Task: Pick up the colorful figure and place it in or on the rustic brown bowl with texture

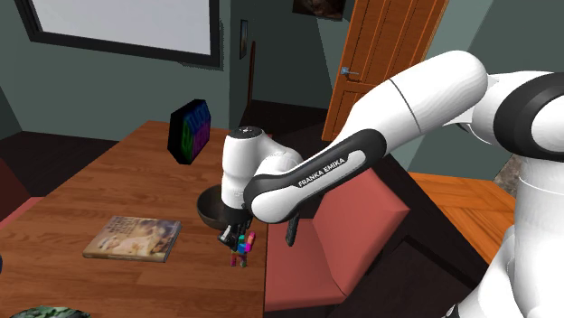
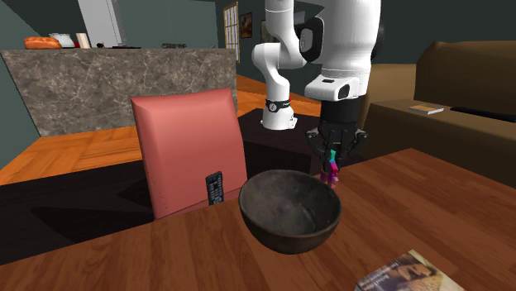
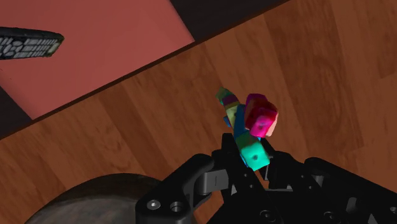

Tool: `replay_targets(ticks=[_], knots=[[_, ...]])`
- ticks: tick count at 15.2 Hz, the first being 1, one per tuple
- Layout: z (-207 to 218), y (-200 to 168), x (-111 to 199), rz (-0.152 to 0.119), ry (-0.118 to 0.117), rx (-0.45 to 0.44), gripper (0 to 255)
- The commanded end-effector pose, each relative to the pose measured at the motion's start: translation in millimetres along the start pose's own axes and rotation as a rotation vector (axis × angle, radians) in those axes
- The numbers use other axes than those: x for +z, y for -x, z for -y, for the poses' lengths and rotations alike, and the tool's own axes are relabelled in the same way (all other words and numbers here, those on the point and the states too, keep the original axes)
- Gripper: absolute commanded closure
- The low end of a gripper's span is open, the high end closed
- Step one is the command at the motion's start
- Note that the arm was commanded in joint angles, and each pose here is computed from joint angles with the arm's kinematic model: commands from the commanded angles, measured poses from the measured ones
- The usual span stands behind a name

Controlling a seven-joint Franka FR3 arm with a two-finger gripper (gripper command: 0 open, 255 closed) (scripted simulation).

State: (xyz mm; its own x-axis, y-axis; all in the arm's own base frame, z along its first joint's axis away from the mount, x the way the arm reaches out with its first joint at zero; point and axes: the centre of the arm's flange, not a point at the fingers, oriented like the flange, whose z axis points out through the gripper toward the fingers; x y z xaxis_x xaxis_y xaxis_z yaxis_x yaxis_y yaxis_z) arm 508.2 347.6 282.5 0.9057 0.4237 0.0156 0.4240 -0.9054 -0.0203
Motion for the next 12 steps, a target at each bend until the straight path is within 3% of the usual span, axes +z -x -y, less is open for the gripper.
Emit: replay_targets(ticks=[1, 4, 12], knots=[[-0.4, 0.0, 0.1, 0.0, 0.0, 0.0, 255], [-0.3, -0.1, 0.3, 0.0, 0.0, 0.0, 255], [0.5, -0.7, -41.9, 0.0, 0.0, 0.0, 255]])
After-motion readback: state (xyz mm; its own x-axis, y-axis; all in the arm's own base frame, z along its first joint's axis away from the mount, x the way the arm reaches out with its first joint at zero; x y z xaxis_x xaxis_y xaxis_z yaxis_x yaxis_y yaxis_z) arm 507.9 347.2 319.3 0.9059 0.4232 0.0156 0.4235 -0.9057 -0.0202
